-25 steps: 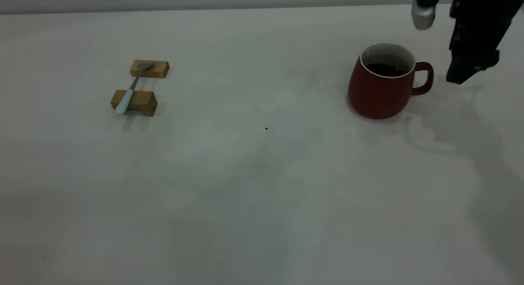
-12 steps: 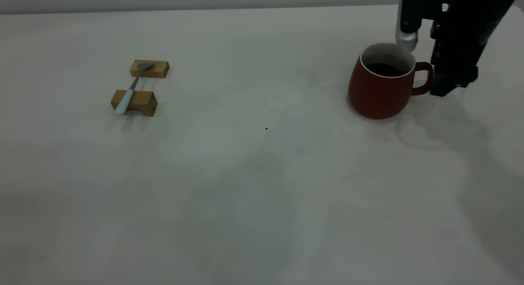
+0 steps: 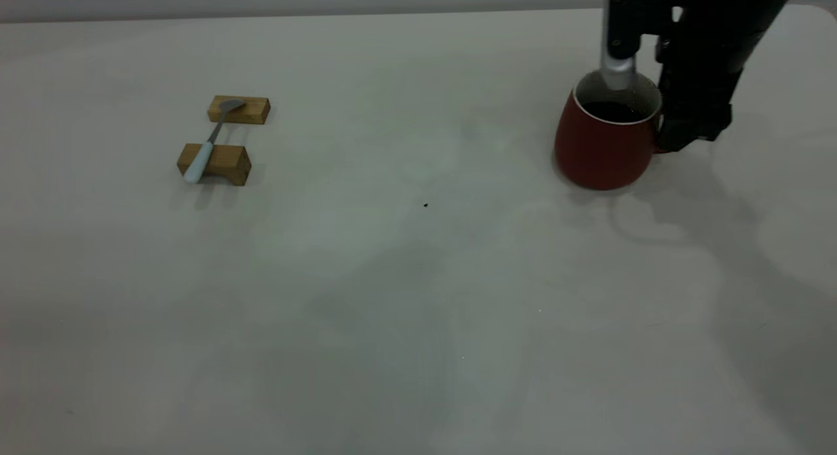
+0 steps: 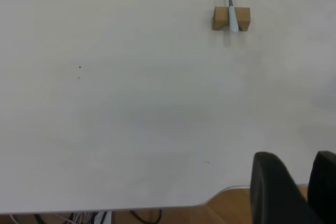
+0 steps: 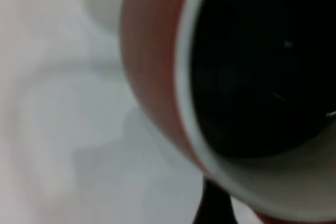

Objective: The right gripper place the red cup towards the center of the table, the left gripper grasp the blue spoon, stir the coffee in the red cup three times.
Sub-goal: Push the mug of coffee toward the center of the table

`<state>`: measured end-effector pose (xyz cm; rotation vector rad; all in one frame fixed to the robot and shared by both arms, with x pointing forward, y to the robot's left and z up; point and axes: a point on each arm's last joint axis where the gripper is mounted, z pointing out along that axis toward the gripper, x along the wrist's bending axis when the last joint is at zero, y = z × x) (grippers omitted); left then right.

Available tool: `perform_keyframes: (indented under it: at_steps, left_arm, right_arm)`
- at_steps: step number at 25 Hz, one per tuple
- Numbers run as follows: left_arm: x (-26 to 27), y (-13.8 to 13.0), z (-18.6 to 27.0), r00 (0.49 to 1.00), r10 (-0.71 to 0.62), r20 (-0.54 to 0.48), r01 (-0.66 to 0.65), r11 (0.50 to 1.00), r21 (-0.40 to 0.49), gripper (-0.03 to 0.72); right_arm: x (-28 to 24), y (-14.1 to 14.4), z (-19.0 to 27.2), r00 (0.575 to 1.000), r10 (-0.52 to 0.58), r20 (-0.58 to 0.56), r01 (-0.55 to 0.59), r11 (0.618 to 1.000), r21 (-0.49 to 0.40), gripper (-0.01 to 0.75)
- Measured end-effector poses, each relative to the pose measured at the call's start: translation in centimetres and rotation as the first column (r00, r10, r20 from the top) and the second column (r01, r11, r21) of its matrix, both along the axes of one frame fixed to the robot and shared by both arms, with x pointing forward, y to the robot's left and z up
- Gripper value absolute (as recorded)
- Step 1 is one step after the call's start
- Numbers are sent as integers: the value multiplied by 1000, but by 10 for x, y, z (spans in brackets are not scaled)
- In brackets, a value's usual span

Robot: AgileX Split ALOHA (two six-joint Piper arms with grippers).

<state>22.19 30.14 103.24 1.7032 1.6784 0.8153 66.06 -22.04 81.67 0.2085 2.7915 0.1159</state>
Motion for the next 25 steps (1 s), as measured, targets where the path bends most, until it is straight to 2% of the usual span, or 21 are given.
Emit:
perform_keyframes:
  at_steps: [13,25]
  left_arm:
    - [0,0,0,1000,0,0,0,1000,0,239]
    - [0,0,0,1000,0,0,0,1000,0,239]
  right_arm:
    - [-11,46,-3,1000,28,-13,-27,998,62,606]
    - [-27,103,-1,1000,-15,-13,17,980,196,595]
